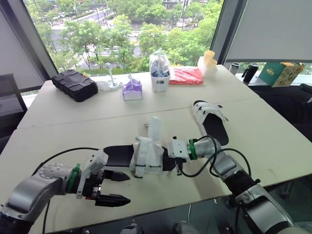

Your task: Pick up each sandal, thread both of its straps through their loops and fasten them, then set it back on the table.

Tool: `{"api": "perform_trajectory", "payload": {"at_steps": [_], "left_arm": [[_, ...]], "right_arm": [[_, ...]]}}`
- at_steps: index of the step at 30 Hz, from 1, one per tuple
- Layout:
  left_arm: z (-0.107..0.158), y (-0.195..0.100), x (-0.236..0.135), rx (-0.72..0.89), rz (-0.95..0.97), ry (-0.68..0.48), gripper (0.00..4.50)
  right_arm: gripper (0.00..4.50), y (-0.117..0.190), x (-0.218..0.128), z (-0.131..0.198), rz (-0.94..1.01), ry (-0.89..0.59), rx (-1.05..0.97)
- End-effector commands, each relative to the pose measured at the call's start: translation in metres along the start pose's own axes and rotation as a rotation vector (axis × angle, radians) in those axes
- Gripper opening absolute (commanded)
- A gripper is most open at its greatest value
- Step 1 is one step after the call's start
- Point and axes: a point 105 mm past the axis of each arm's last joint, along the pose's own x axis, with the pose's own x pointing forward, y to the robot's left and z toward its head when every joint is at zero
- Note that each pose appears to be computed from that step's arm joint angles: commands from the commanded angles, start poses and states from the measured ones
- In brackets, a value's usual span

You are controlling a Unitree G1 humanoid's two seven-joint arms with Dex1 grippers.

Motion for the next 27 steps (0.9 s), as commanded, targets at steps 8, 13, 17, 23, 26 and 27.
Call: {"api": "perform_trajectory", "payload": {"at_steps": [8, 13, 17, 23, 26, 27], "left_arm": [[0.011, 0.014, 0.014, 0.105, 0.049, -0.018, 4.44], [0.019, 0.013, 0.020, 0.124, 0.046, -0.018, 4.44], [0.024, 0.012, 0.028, 0.124, 0.038, -0.022, 4.44], [0.023, 0.012, 0.041, 0.117, 0.019, -0.012, 4.22], [0.019, 0.015, 0.042, 0.104, 0.020, 0.000, 3.12], [0.016, 0.016, 0.041, 0.098, 0.023, 0.003, 2.57]], "right_arm": [[0.00, 0.010, 0.004, -0.016, 0.042, 0.065, 0.036], [0.00, 0.011, 0.003, -0.016, 0.041, 0.066, 0.040], [0.00, 0.011, 0.003, -0.017, 0.041, 0.067, 0.041], [0.00, 0.010, 0.004, -0.015, 0.042, 0.065, 0.039], [0.00, 0.009, 0.005, -0.015, 0.041, 0.065, 0.036], [0.00, 0.009, 0.004, -0.015, 0.040, 0.065, 0.037]]}}
